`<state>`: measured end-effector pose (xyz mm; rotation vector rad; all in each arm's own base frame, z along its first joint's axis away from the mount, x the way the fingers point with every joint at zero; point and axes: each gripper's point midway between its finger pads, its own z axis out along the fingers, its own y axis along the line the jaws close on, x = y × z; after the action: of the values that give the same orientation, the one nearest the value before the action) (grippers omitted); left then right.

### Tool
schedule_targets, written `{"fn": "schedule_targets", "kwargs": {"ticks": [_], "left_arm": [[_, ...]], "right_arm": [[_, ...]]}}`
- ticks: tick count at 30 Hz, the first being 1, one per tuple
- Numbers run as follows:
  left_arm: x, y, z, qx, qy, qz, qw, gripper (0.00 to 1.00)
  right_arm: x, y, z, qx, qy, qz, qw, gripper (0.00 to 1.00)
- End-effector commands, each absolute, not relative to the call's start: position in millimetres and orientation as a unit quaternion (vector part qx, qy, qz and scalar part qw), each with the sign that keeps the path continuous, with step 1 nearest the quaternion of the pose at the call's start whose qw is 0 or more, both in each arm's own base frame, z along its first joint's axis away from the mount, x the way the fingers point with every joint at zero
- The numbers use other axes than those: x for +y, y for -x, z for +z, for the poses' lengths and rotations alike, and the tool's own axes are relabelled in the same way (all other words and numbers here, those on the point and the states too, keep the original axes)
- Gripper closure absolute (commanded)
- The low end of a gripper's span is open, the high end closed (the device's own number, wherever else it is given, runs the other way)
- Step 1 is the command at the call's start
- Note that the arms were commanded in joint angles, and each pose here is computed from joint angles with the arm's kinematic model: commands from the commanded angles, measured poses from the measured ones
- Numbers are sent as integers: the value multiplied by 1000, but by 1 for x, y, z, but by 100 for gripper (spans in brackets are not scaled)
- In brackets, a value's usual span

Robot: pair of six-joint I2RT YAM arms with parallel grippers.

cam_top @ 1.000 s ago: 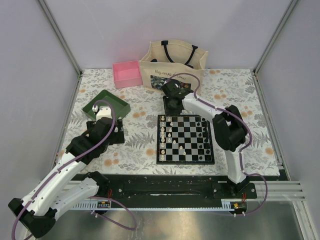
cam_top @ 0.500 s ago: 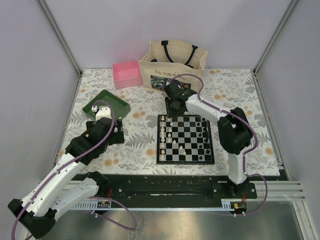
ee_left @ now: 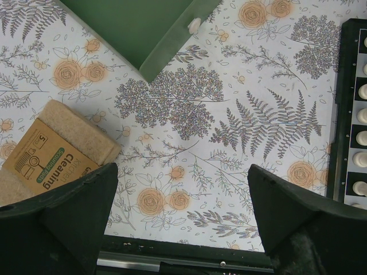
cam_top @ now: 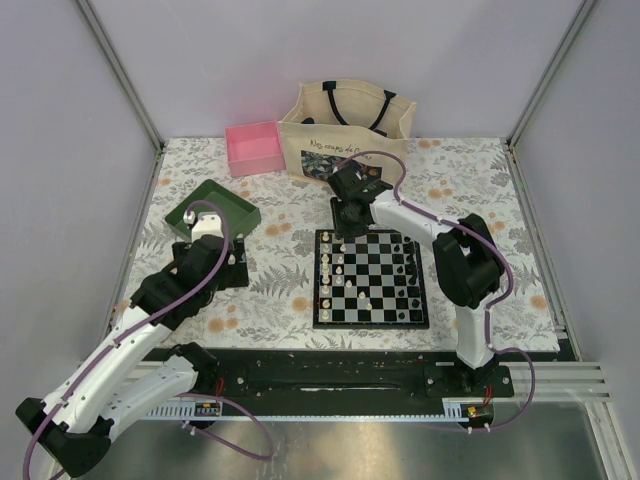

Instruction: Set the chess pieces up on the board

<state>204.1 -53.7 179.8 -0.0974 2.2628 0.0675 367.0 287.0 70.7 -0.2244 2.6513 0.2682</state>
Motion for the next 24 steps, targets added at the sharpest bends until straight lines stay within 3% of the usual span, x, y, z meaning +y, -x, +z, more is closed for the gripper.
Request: {"fn": "schedule_targets", "kwargs": {"ticks": [1,12,24], "left_arm": [[-54,-211,193,894,53,20,445,1],[-55,-211,193,894,53,20,444,1],[-54,-211,193,894,54,20,445,1]], "right_arm": [[293,-359,62,967,84,103,215,60],[295,-351,51,971,92,100,199,60],[294,-352,49,971,92,89,200,71]]}}
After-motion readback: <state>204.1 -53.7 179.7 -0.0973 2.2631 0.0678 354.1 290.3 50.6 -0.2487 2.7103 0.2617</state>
